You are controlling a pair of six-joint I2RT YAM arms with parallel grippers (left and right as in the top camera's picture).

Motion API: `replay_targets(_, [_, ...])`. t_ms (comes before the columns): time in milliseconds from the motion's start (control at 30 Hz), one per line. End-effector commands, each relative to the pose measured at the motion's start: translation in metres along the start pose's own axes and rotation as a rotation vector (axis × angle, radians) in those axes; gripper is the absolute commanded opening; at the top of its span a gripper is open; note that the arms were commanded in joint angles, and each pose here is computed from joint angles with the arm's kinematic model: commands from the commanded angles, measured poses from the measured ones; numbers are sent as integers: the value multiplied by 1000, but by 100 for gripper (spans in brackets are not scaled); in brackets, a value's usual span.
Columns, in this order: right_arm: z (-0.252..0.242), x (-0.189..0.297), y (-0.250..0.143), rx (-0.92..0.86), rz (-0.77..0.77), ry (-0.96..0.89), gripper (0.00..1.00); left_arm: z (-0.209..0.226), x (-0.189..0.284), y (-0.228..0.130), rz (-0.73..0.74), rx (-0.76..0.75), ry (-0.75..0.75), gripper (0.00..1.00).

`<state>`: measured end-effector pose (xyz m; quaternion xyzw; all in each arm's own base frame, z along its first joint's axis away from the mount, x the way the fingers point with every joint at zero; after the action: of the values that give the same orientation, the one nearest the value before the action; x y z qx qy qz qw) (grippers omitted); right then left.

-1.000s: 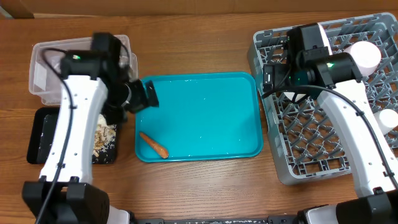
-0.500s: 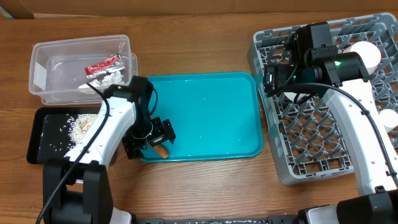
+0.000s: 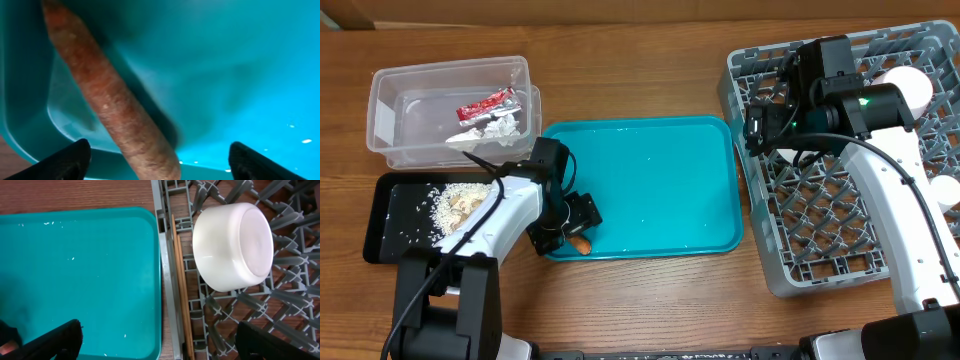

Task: Sort waste into correct bins and load items into the dishwasher
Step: 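Reach the left gripper to the carrot on the teal tray and grasp it, then carry the carrot left and drop it onto the black tray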

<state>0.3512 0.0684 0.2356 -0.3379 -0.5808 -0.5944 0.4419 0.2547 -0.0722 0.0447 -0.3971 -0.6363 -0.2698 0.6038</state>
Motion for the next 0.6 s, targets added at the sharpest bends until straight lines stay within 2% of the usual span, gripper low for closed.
replay_targets(0, [0, 5, 3, 2, -16, 6, 100, 6, -2, -2, -16, 25, 26, 87])
replay_targets(167, [0, 5, 3, 2, -16, 6, 100, 9, -7, -2, -24, 42, 32, 73])
replay_targets(433, [0, 5, 3, 1, -15, 6, 100, 12, -16, -3, -35, 52, 21, 64])
replay_targets(533, [0, 5, 3, 1, -15, 6, 100, 12, -17, -3, -34, 51, 22, 47])
replay_targets(567, [0, 5, 3, 1, -15, 6, 100, 12, -17, -3, -35, 51, 21, 45])
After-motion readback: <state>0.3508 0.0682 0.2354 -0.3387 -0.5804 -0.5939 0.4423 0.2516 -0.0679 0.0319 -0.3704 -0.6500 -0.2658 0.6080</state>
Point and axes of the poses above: each gripper's point midway between its finger pads, its own x axis back along the fingers, its own z axis along the line the jaws close on, y = z × x, the point moved 3 cm from there along x, back along the fingers, and after that the axes turned 5 degrees about x, right-handed, at the moved point
